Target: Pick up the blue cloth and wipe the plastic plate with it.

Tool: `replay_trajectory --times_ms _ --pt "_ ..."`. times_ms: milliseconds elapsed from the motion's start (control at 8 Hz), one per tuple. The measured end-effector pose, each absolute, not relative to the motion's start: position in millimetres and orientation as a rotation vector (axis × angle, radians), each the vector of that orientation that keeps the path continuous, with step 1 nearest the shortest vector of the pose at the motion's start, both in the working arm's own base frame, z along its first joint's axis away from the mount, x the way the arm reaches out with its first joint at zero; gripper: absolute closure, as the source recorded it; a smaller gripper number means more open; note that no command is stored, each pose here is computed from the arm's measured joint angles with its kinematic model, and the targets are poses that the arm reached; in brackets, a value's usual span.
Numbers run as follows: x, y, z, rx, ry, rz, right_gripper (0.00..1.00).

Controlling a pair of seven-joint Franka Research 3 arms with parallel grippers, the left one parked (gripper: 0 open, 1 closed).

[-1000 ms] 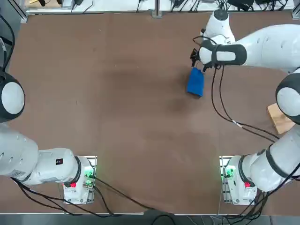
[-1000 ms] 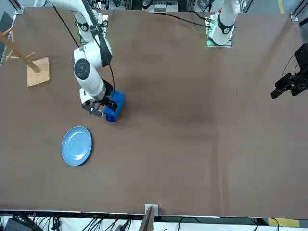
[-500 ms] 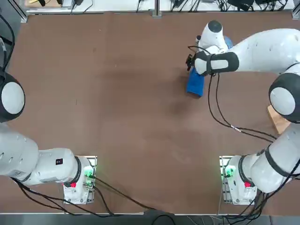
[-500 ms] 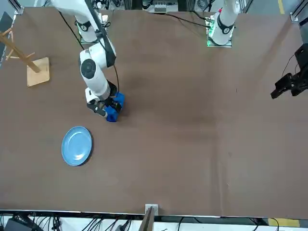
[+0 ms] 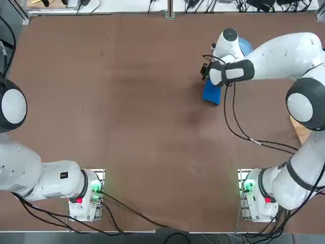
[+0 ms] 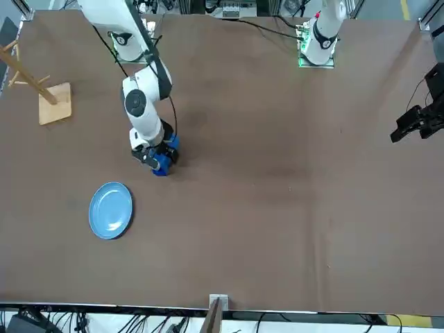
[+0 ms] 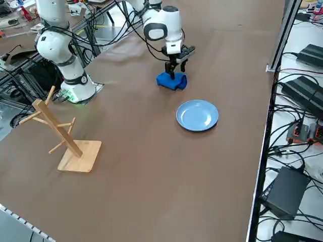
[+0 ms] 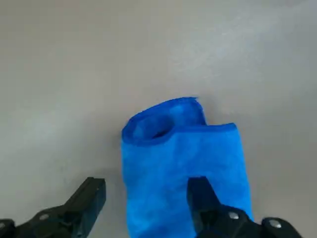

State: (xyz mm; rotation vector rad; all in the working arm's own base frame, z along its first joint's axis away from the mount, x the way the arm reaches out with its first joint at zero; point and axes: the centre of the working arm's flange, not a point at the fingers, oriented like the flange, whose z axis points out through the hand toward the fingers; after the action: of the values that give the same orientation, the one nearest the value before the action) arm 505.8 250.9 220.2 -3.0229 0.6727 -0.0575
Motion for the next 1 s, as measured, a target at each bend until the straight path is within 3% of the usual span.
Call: replay_trajectory --times_ms 1000 --pt "493 242 205 -3.034 0.724 -0.019 0.0"
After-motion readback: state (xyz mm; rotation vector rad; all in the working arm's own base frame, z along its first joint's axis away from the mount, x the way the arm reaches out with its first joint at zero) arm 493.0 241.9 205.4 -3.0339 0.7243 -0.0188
